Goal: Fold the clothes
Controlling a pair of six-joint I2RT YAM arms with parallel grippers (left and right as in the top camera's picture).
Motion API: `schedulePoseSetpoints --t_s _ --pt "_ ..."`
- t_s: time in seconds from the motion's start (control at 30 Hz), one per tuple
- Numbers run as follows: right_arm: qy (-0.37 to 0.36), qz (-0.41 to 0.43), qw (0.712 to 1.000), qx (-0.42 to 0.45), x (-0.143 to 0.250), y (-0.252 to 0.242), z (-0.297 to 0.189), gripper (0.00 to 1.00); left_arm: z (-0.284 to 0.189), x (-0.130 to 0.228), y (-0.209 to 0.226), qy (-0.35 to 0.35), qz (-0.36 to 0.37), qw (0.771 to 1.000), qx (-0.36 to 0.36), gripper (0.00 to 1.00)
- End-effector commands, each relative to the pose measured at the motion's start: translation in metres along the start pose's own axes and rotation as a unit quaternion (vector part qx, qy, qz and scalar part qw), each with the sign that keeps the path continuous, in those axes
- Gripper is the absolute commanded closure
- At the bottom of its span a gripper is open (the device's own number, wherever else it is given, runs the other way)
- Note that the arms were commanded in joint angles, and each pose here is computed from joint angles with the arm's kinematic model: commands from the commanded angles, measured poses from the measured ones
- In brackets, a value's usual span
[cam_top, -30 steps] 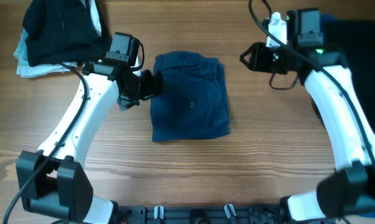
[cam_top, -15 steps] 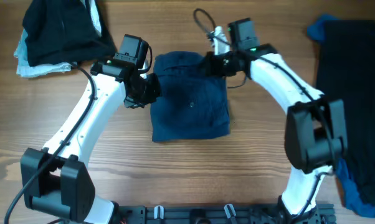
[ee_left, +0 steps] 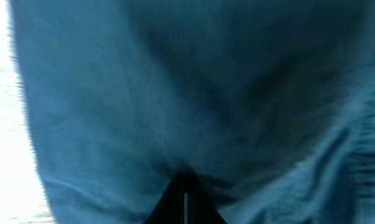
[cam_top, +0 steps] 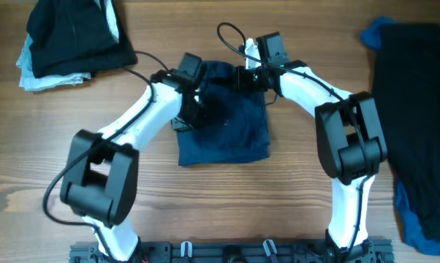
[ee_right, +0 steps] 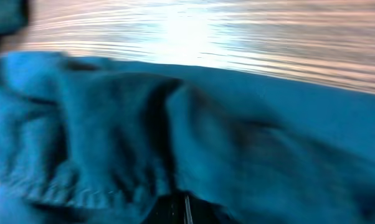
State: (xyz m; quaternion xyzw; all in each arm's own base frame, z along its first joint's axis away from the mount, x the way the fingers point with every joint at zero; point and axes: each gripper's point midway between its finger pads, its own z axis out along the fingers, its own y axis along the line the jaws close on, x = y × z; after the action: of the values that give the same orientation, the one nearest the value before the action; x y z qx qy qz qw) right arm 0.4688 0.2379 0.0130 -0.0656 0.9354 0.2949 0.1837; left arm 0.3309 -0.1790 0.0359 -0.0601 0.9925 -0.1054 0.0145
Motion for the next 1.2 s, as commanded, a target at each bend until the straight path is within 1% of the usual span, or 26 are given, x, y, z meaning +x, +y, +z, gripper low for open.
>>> schedulePoseSetpoints --t_s 0.0,0.07,0.17,0.27,0.37,0.43,0.5,0.53,0.57,0.6,0.63,0.67,0.7,0.8,0.83,0.87,0.9,0.93,0.97,1.07,1.17 --pt "-0.019 0.017 0.993 0.111 -0.002 -0.044 0.002 0.96 0.016 0.007 0.003 0.020 -0.003 1.000 -0.008 0.96" --pt "-0.026 0.020 0.990 0.139 -0.005 -0.051 -0.004 0.96 0.018 0.005 0.005 0.017 -0.004 1.000 -0.012 0.96" --pt "-0.039 0.022 0.977 0.207 -0.009 -0.069 -0.021 0.95 0.017 0.001 0.013 0.005 -0.003 0.999 -0.036 0.96" --pt "-0.056 0.018 0.959 0.276 -0.016 -0.083 -0.045 0.91 0.016 -0.004 0.025 -0.011 -0.004 0.998 -0.069 0.96" --pt "-0.066 0.010 0.957 0.282 -0.024 -0.076 -0.060 0.89 0.015 -0.005 0.026 -0.012 -0.006 0.998 -0.069 0.96" --pt "-0.085 -0.001 0.963 0.255 -0.037 -0.054 -0.078 0.84 0.009 -0.009 0.022 -0.024 -0.004 0.998 -0.061 0.96" --pt "-0.099 -0.008 0.968 0.229 -0.045 -0.035 -0.092 0.76 0.000 -0.013 0.018 -0.037 -0.002 0.998 -0.054 0.96" --pt "-0.103 -0.018 0.972 0.211 -0.048 -0.023 -0.101 0.70 -0.009 -0.017 0.014 -0.049 -0.001 0.998 -0.047 0.96" --pt "-0.106 -0.034 0.976 0.186 -0.051 -0.007 -0.111 0.60 -0.016 -0.020 0.011 -0.061 0.002 0.997 -0.039 0.96" --pt "-0.109 -0.044 0.980 0.163 -0.051 0.010 -0.126 0.31 -0.029 -0.028 0.005 -0.085 0.009 0.996 -0.026 0.75" --pt "-0.109 -0.044 0.981 0.154 -0.049 0.018 -0.135 0.07 -0.036 -0.034 0.002 -0.101 0.020 0.995 -0.016 0.31" --pt "-0.110 -0.044 0.982 0.150 -0.048 0.024 -0.145 0.01 -0.041 -0.039 -0.001 -0.112 0.033 0.993 -0.007 0.07" --pt "-0.110 -0.042 0.982 0.150 -0.045 0.029 -0.155 0.00 -0.045 -0.044 -0.002 -0.122 0.046 0.991 0.001 0.00" --pt "-0.106 -0.040 0.982 0.151 -0.034 0.040 -0.184 0.00 -0.053 -0.064 0.003 -0.151 0.044 0.987 0.016 0.00" --pt "-0.103 -0.039 0.982 0.152 -0.030 0.043 -0.192 0.00 -0.055 -0.068 0.001 -0.153 0.054 0.986 0.035 0.00" --pt "-0.098 -0.040 0.983 0.151 -0.024 0.047 -0.201 0.00 -0.056 -0.071 -0.007 -0.151 0.077 0.983 0.067 0.00" --pt "-0.087 -0.049 0.984 0.145 -0.016 0.052 -0.208 0.00 -0.059 -0.073 -0.020 -0.147 0.115 0.975 0.118 0.00" --pt "-0.075 -0.058 0.986 0.135 -0.009 0.057 -0.211 0.00 -0.061 -0.075 -0.028 -0.146 0.137 0.967 0.158 0.00" --pt "-0.063 -0.066 0.988 0.122 -0.002 0.062 -0.213 0.00 -0.060 -0.079 -0.027 -0.147 0.139 0.964 0.170 0.00" --pt "-0.023 -0.064 0.993 0.098 0.020 0.070 -0.217 0.00 -0.045 -0.091 -0.013 -0.145 0.121 0.968 0.165 0.00" --pt "0.011 -0.055 0.995 0.078 0.036 0.075 -0.216 0.00 -0.028 -0.095 -0.010 -0.137 0.131 0.967 0.171 0.00"
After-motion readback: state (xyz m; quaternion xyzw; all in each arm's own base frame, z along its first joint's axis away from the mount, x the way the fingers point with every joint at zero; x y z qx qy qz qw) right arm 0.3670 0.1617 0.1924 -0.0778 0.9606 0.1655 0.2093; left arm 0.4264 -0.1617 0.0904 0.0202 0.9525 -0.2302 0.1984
